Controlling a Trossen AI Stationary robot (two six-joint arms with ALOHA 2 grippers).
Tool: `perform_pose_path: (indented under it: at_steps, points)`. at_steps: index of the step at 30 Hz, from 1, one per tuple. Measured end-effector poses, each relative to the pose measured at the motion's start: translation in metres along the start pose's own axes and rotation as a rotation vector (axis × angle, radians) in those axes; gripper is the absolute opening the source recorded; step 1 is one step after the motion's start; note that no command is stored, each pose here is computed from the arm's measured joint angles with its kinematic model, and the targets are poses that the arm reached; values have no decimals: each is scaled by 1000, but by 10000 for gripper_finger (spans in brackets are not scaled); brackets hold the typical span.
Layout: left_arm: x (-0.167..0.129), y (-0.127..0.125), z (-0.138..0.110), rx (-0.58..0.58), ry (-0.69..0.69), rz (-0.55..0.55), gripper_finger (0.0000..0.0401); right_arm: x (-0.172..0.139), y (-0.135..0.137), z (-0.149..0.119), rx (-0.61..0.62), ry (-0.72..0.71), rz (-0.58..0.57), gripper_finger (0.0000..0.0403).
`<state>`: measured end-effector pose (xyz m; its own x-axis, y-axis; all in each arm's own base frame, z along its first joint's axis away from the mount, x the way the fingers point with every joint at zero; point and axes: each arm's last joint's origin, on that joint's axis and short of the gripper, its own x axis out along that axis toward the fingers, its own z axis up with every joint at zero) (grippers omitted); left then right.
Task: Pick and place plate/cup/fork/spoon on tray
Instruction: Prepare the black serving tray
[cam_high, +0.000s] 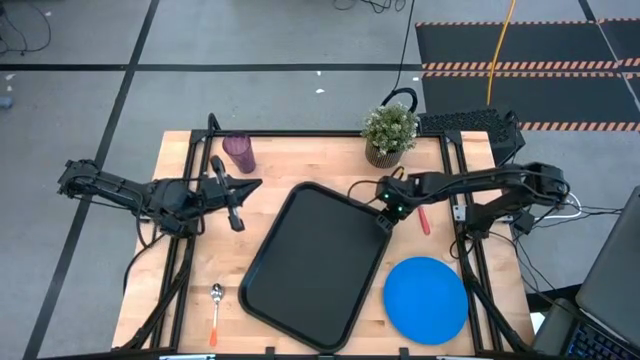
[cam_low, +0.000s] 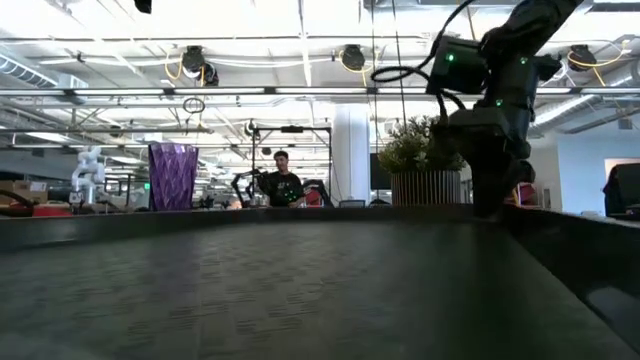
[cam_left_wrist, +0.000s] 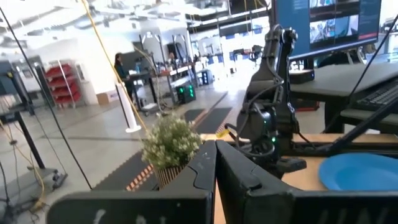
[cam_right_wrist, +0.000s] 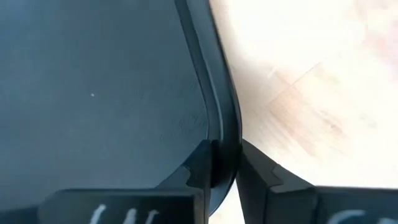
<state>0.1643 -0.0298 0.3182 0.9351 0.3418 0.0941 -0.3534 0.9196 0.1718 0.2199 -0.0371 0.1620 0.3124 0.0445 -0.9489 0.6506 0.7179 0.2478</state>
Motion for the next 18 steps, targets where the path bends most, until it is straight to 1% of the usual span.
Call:
perform_pose_path:
  at_steps: [4,7,10,14,18]
  points:
    - [0,1,4,34,-39,12,10,-7,-1,1,21,-67,-24,29]
    - [0,2,6,68,-50,24,10,-10,-2,3,67,-93,-25,26]
    - [1,4,8,91,-66,42,10,-10,-2,3,125,-112,-48,24]
    - [2,6,6,123,-55,57,10,-10,-3,4,216,-135,-68,23]
    - [3,8,5,167,-43,70,10,-5,-9,0,318,-167,-122,23]
